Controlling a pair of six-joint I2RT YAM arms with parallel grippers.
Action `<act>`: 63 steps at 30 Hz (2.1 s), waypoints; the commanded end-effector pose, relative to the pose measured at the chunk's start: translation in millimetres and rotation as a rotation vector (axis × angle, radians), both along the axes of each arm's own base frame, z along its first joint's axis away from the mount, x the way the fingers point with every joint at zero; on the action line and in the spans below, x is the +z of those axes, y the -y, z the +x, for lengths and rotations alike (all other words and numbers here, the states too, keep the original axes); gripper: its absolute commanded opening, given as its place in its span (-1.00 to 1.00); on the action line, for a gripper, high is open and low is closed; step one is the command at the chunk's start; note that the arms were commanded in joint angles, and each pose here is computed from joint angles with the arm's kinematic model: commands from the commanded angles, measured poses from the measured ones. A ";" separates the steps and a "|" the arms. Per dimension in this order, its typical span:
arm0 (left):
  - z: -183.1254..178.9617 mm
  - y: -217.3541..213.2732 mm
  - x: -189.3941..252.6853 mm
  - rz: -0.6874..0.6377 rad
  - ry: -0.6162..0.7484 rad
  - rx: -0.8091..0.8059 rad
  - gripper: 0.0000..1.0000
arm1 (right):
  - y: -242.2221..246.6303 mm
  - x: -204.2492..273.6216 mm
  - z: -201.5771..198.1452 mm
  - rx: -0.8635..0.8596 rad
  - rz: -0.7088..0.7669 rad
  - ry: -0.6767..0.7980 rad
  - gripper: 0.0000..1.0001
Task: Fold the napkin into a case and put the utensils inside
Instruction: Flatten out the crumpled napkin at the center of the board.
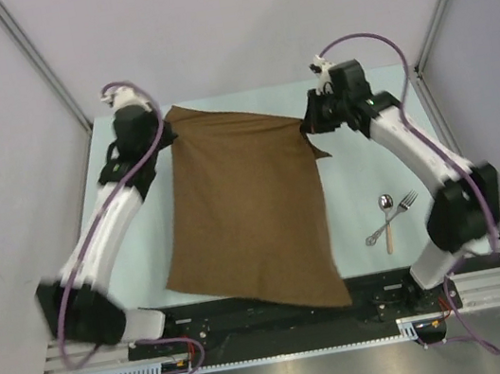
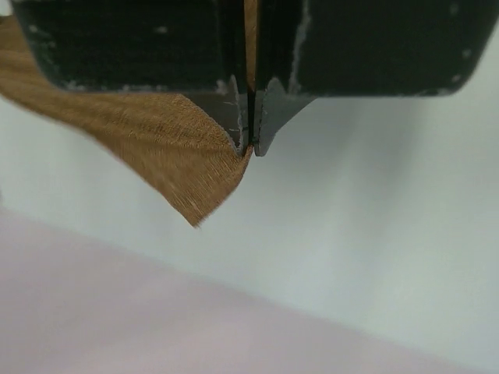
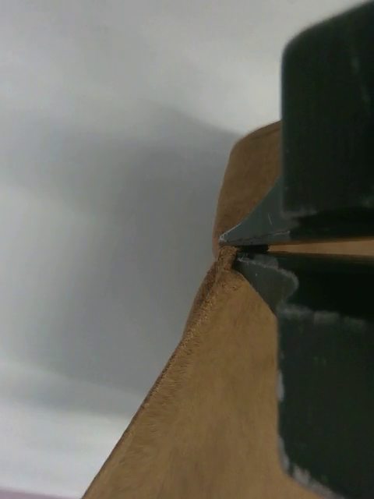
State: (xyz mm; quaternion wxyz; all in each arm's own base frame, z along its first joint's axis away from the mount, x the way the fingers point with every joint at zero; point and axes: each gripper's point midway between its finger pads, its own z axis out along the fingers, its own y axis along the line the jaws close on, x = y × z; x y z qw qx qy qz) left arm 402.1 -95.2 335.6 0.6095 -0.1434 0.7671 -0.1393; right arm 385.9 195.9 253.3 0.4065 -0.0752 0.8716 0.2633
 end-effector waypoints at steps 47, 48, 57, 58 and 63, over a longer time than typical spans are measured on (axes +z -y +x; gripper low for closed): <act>-11.2 -35.1 -305.6 -0.227 -0.775 0.281 0.21 | 34.0 -226.4 125.8 -0.455 -0.283 -0.291 0.25; 0.8 -30.4 -300.6 -0.226 -0.767 0.246 0.22 | 32.9 -238.1 128.5 -0.447 -0.284 -0.314 0.24; 48.9 -17.5 -230.4 -0.202 -0.650 0.166 0.22 | 29.7 -191.1 151.5 -0.419 -0.352 -0.254 0.35; 31.7 -16.4 -235.4 -0.180 -0.664 0.179 0.24 | 29.3 -161.0 147.0 -0.422 -0.354 -0.212 0.39; -53.4 1.3 -206.0 -0.160 -0.617 0.157 0.30 | 63.4 -129.8 67.0 -0.564 -0.397 -0.250 0.64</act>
